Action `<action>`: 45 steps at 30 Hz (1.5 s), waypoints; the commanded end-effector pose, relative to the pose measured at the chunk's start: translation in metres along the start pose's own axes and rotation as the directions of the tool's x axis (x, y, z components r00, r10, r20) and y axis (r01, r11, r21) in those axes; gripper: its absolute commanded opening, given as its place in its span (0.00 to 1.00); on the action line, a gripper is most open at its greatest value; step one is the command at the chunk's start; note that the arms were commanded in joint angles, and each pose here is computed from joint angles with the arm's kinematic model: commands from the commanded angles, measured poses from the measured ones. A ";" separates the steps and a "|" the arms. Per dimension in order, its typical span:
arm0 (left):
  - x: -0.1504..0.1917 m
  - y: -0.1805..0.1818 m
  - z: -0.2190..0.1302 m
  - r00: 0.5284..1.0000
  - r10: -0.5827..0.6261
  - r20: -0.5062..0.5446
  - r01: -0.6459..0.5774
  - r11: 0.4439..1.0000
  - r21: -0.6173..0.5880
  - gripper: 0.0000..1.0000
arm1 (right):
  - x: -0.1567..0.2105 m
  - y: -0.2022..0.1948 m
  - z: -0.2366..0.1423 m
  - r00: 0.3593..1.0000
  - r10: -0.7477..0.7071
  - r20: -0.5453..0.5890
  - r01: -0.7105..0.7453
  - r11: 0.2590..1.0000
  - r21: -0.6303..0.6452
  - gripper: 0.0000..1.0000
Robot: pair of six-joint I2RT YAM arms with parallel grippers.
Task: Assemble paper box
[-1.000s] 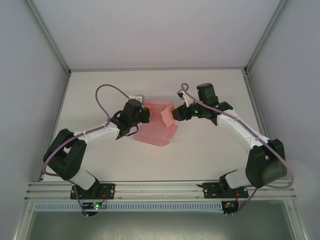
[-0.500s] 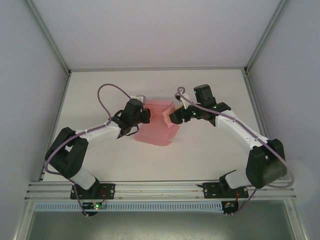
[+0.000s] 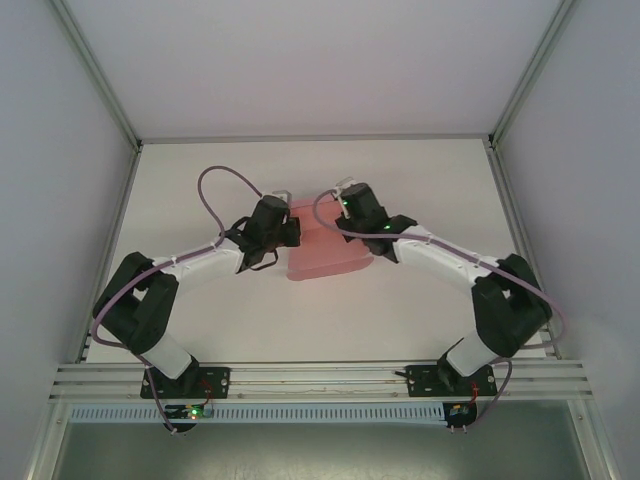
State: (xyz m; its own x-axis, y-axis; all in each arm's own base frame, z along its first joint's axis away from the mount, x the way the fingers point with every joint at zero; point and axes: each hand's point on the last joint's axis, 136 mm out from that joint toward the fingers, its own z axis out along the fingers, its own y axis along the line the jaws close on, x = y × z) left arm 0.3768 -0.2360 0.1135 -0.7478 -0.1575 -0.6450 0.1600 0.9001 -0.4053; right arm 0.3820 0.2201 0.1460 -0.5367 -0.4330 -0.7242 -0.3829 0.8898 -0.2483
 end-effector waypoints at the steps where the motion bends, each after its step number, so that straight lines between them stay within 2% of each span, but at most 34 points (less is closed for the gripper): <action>1: -0.027 -0.036 -0.009 0.998 -0.019 0.057 0.017 0.999 0.041 0.00 | -0.016 -0.025 0.002 0.999 -0.019 0.039 0.007 0.959 0.285 0.00; 4: -0.023 -0.009 -0.011 0.993 -0.113 0.046 0.118 0.985 -0.128 0.00 | -0.010 -0.049 0.003 0.999 0.020 0.030 -0.032 0.892 0.451 0.00; 6: -0.018 0.017 -0.014 0.983 -0.172 0.057 0.181 0.946 -0.268 0.00 | -0.007 -0.066 -0.003 0.998 0.054 0.041 -0.067 0.832 0.551 0.00; 9: -0.010 0.038 -0.018 0.975 -0.216 0.053 0.219 0.891 -0.397 0.00 | 0.001 -0.088 -0.010 0.992 0.116 0.050 -0.121 0.764 0.633 0.00; 15: 0.003 0.052 -0.022 0.968 -0.251 0.030 0.236 0.854 -0.463 0.00 | 0.017 -0.129 -0.030 0.985 0.157 0.073 -0.155 0.620 0.769 0.00; 22: 0.005 0.073 -0.035 0.972 -0.233 0.042 0.216 0.800 -0.559 0.00 | 0.023 -0.143 -0.036 0.972 0.205 0.117 -0.222 0.620 0.752 0.00; 24: 0.004 0.068 -0.037 0.972 -0.230 0.036 0.213 0.817 -0.537 0.00 | 0.021 -0.134 -0.024 0.971 0.213 0.112 -0.232 0.702 0.674 0.00; 25: 0.002 0.061 -0.034 0.975 -0.220 0.028 0.205 0.846 -0.492 0.00 | 0.018 -0.124 -0.018 0.966 0.220 0.138 -0.258 0.752 0.607 0.00; 27: -0.004 0.045 -0.030 0.980 -0.199 0.026 0.193 0.895 -0.402 0.00 | 0.006 -0.094 -0.006 0.952 0.239 0.192 -0.299 0.866 0.401 0.04; 30: -0.010 0.022 -0.025 0.985 -0.172 0.021 0.171 0.948 -0.267 0.00 | -0.020 -0.054 -0.007 0.904 0.300 0.306 -0.336 0.939 0.073 0.19; 32: -0.013 0.015 -0.024 0.988 -0.155 0.018 0.155 0.961 -0.230 0.00 | -0.035 -0.037 -0.014 0.878 0.328 0.349 -0.327 0.943 -0.062 0.21; 33: -0.015 0.013 -0.025 0.988 -0.151 0.019 0.152 0.963 -0.223 0.00 | -0.043 -0.029 -0.019 0.871 0.333 0.361 -0.311 0.943 -0.118 0.26; 36: -0.016 0.011 -0.025 0.991 -0.130 0.020 0.131 0.968 -0.213 0.00 | -0.053 -0.018 -0.030 0.868 0.342 0.359 -0.287 0.937 -0.197 0.47; 39: -0.019 0.009 -0.026 0.994 -0.106 0.029 0.110 0.974 -0.200 0.00 | -0.059 -0.011 -0.048 0.865 0.340 0.370 -0.258 0.932 -0.253 0.56; 41: -0.021 0.006 -0.027 0.996 -0.077 0.035 0.082 0.979 -0.186 0.00 | -0.064 -0.006 -0.065 0.855 0.337 0.394 -0.225 0.926 -0.303 0.70; 44: -0.029 0.001 -0.030 0.997 -0.055 0.053 0.063 0.984 -0.168 0.00 | -0.069 -0.009 -0.094 0.814 0.363 0.455 -0.212 0.913 -0.349 0.96; 45: -0.033 -0.004 -0.031 0.997 -0.036 0.062 0.044 0.989 -0.143 0.00 | -0.069 -0.014 -0.104 0.792 0.376 0.481 -0.215 0.909 -0.356 0.98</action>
State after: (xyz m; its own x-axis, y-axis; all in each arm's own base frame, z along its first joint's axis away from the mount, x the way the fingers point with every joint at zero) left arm 0.3728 -0.2233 0.1337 -0.7632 -0.2387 -0.6005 -0.0274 0.9404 -0.3391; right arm 0.3633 0.2208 0.2429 -0.2719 0.0038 -0.9623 -0.4331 0.8925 0.1259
